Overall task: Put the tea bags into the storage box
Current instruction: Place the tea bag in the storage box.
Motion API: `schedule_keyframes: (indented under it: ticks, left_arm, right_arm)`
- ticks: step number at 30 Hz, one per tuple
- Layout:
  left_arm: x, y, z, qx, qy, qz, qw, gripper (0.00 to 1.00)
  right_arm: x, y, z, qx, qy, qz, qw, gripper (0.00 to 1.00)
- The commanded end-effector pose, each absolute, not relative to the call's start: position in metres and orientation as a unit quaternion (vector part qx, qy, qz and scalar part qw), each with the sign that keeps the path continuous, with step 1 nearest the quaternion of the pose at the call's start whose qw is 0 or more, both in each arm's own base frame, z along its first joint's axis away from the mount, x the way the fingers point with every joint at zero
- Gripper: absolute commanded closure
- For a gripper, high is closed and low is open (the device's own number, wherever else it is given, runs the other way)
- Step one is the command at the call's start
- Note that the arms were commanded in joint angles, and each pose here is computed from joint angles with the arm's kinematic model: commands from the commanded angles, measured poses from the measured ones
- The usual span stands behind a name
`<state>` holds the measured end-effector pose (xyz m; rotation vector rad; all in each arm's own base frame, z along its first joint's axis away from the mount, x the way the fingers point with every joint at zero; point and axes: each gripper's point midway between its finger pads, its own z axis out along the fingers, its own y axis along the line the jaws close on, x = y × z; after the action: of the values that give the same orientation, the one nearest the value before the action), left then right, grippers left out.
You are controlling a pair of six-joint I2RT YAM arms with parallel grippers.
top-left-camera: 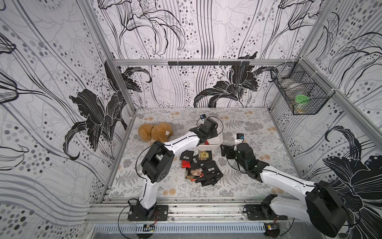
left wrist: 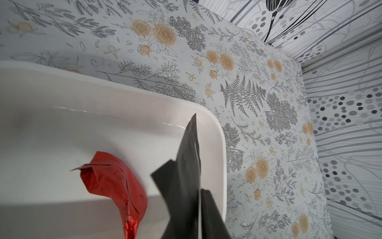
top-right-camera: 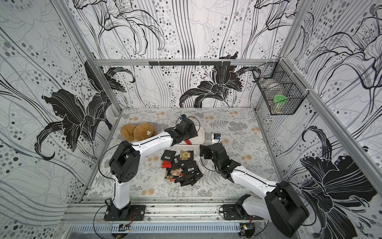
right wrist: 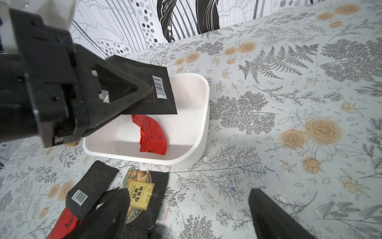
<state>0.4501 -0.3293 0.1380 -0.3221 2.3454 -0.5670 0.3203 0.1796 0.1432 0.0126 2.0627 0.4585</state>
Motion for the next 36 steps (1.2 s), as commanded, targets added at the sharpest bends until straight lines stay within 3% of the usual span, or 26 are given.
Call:
schedule_keyframes:
  ticks: [1, 4, 10, 16, 26, 33, 36]
  left_arm:
    - [0.454, -0.324, 0.154, -0.124, 0.897, -0.217, 0.365, 0.69]
    - [0.454, -0.307, 0.169, -0.13, 0.894, -0.191, 0.385, 0.47]
    - [0.433, -0.271, 0.201, -0.137, 0.881, -0.164, 0.423, 0.39]
    - [0.395, -0.247, 0.205, -0.131, 0.882, -0.178, 0.415, 0.38]
    - [0.312, -0.213, 0.151, -0.157, 0.88, -0.264, 0.362, 0.37]
    - [0.283, -0.195, 0.119, -0.199, 0.862, -0.306, 0.351, 0.42]
    - [0.284, -0.201, 0.115, -0.201, 0.855, -0.328, 0.349, 0.45]
  right_arm:
    - [0.319, 0.185, 0.147, -0.004, 0.843, 0.204, 0.497, 0.03]
    - [0.319, 0.188, 0.147, -0.013, 0.844, 0.207, 0.495, 0.01]
    - [0.317, 0.2, 0.147, -0.037, 0.842, 0.229, 0.487, 0.13]
    - [0.313, 0.221, 0.144, -0.075, 0.84, 0.265, 0.468, 0.3]
    - [0.291, 0.285, 0.132, -0.185, 0.843, 0.291, 0.412, 0.5]
    - [0.283, 0.315, 0.112, -0.228, 0.853, 0.276, 0.38, 0.52]
    - [0.289, 0.316, 0.101, -0.218, 0.865, 0.26, 0.37, 0.65]
